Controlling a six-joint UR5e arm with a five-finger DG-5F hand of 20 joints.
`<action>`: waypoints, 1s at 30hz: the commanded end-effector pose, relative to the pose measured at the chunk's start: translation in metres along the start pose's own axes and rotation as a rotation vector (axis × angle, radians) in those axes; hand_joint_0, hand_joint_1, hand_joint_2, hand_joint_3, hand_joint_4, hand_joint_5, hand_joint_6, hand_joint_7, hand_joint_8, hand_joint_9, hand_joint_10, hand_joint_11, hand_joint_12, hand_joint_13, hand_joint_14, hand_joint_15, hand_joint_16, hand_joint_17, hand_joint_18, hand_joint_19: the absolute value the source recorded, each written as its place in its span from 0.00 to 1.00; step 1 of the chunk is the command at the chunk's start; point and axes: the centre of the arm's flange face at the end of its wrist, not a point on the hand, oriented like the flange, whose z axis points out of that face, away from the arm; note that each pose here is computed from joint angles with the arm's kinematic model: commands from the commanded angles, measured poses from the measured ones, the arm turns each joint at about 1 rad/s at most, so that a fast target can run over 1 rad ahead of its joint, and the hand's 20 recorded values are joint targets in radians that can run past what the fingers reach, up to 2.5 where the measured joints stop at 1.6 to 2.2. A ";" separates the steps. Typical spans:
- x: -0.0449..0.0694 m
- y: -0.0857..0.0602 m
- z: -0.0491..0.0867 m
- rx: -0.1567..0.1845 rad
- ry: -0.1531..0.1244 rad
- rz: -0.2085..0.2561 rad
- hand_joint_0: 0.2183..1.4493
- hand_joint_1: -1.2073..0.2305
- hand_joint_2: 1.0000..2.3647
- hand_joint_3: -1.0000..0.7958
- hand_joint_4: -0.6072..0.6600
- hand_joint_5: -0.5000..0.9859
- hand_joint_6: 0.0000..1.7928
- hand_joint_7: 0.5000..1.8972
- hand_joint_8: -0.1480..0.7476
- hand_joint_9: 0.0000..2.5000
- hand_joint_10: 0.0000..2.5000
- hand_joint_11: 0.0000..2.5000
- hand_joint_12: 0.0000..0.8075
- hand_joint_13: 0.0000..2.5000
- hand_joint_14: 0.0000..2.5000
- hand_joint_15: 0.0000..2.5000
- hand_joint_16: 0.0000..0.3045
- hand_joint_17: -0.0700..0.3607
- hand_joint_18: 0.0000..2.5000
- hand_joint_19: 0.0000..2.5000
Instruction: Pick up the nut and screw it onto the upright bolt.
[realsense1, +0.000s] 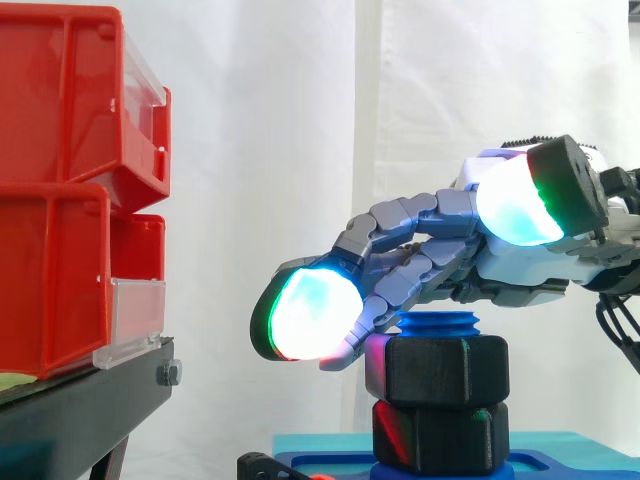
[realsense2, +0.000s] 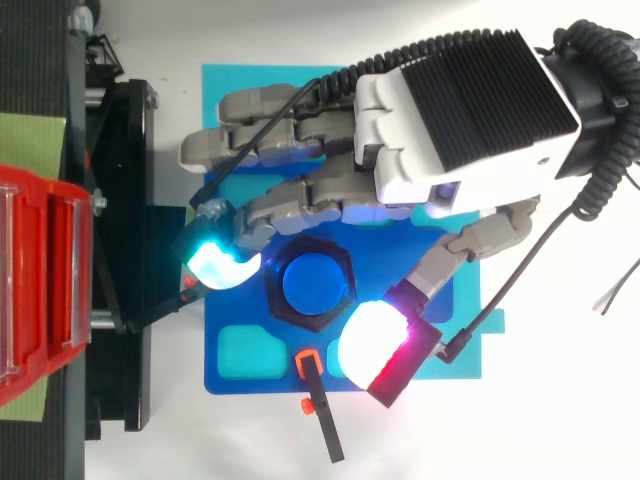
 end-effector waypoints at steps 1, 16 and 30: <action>0.001 0.000 0.000 -0.001 -0.001 0.000 0.20 0.65 0.00 0.28 0.62 0.22 0.28 0.19 0.42 0.11 0.00 0.00 0.39 0.00 0.00 0.00 0.12 0.36 0.00 0.00; 0.001 -0.001 -0.001 0.004 0.003 0.003 0.21 0.64 0.00 0.28 0.63 0.22 0.28 0.21 0.42 0.12 0.00 0.00 0.39 0.01 0.00 0.00 0.12 0.35 0.00 0.00; 0.002 0.001 0.000 0.002 0.006 0.010 0.21 0.63 0.00 0.28 0.64 0.23 0.28 0.21 0.43 0.15 0.00 0.00 0.39 0.03 0.00 0.00 0.12 0.35 0.00 0.00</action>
